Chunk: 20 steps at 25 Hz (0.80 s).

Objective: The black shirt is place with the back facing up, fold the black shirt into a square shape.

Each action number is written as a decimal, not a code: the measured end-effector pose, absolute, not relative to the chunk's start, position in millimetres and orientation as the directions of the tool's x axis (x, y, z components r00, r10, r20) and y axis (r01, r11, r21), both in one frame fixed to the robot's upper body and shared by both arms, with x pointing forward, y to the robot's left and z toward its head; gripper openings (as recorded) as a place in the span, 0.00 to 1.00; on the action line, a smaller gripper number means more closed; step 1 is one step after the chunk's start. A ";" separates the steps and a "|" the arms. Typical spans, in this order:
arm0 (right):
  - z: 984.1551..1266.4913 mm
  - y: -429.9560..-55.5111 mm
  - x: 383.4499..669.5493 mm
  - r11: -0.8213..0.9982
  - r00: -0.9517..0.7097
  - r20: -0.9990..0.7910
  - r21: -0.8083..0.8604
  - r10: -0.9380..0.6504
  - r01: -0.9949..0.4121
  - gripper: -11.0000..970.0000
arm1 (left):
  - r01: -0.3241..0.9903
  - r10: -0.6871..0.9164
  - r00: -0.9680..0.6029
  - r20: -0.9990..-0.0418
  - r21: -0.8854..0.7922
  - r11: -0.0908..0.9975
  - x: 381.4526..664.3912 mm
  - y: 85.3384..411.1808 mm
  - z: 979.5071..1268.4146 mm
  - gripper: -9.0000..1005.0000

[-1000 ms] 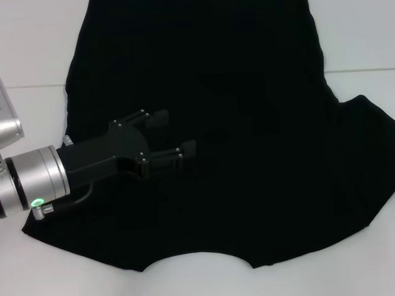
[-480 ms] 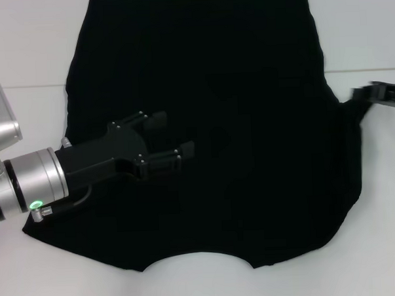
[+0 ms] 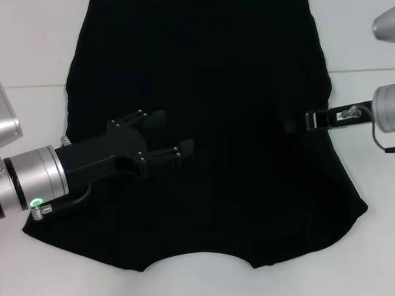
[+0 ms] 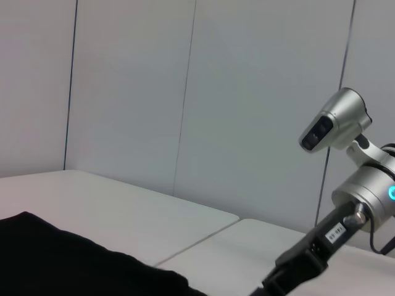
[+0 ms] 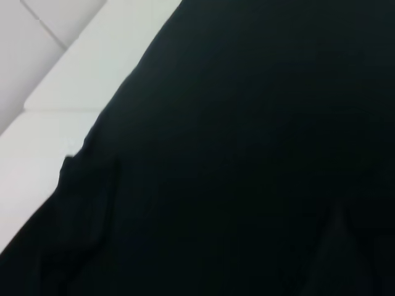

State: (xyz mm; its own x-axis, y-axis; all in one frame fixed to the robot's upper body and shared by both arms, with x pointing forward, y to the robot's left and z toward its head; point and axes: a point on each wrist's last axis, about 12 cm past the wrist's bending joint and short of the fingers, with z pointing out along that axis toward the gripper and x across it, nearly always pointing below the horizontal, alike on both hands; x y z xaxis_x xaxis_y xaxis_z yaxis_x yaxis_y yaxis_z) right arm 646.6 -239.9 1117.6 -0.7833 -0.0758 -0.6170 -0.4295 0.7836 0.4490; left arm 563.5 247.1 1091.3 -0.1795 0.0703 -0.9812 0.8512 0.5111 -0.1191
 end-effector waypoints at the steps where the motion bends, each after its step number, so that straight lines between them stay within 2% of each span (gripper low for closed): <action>1: 1116.9 -238.0 646.2 0.783 -0.786 -0.613 0.449 -0.081 -0.431 0.03 | 0.851 0.070 -0.179 -0.981 -0.119 0.511 563.6 247.1 1091.4 0.89; 12: 1116.1 -240.2 643.8 0.774 -0.782 -0.623 0.481 -0.028 -0.411 0.04 | 0.851 0.072 -0.177 -0.982 -0.116 0.513 564.6 247.6 1092.1 0.89; 20: 1118.9 -254.4 634.0 0.712 -0.737 -0.674 0.540 0.046 -0.449 0.36 | 0.829 0.031 -0.221 -0.975 -0.171 0.532 563.5 255.5 1093.6 0.89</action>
